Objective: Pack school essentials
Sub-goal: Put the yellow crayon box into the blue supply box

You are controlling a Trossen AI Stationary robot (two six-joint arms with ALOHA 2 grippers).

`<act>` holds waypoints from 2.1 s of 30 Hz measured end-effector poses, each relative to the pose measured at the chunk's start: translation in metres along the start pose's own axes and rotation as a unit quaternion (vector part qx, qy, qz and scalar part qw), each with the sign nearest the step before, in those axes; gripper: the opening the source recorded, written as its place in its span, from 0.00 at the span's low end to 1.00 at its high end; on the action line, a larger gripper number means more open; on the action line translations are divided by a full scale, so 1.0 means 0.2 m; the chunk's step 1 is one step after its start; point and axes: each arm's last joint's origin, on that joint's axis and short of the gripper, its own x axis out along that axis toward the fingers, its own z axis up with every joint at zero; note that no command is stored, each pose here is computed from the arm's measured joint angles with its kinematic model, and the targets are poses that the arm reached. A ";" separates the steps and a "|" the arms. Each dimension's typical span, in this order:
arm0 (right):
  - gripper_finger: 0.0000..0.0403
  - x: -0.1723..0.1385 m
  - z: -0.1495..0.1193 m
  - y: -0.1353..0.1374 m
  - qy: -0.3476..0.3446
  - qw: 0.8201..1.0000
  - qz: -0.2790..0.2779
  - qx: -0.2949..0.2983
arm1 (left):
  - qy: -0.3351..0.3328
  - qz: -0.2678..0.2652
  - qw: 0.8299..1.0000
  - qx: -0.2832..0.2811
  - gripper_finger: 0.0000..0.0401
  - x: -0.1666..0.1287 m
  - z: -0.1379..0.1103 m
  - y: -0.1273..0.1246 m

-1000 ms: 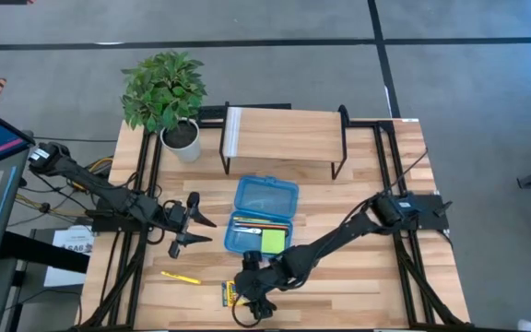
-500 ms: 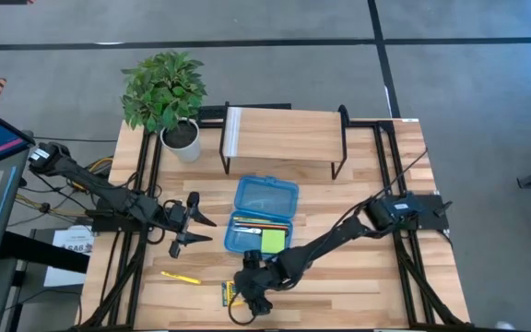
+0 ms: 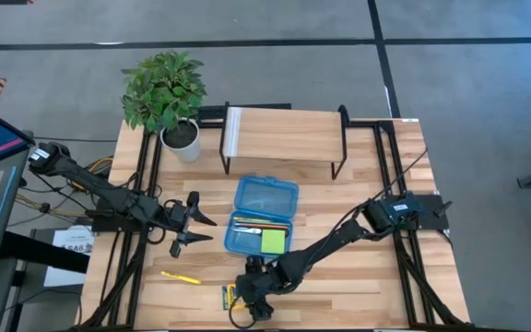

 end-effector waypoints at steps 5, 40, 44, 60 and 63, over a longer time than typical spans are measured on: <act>0.99 0.00 0.01 -0.07 0.006 1.000 -0.017 0.017 | 0.000 0.001 1.000 -0.003 0.43 0.00 0.00 0.00; 0.99 -0.13 0.14 -0.04 0.012 0.999 -0.039 -0.013 | 0.004 0.003 1.000 -0.003 0.43 0.00 0.00 0.00; 0.99 -0.11 0.13 -0.05 0.015 0.999 -0.040 -0.013 | 0.004 0.003 1.000 -0.004 0.43 0.00 0.00 0.00; 0.93 0.04 0.05 -0.11 0.069 0.997 -0.042 -0.008 | 0.011 0.006 1.000 -0.005 0.43 0.00 -0.01 0.00; 0.84 0.04 0.05 -0.11 0.068 0.997 -0.043 -0.008 | 0.011 0.006 1.000 -0.006 0.43 0.00 -0.01 0.00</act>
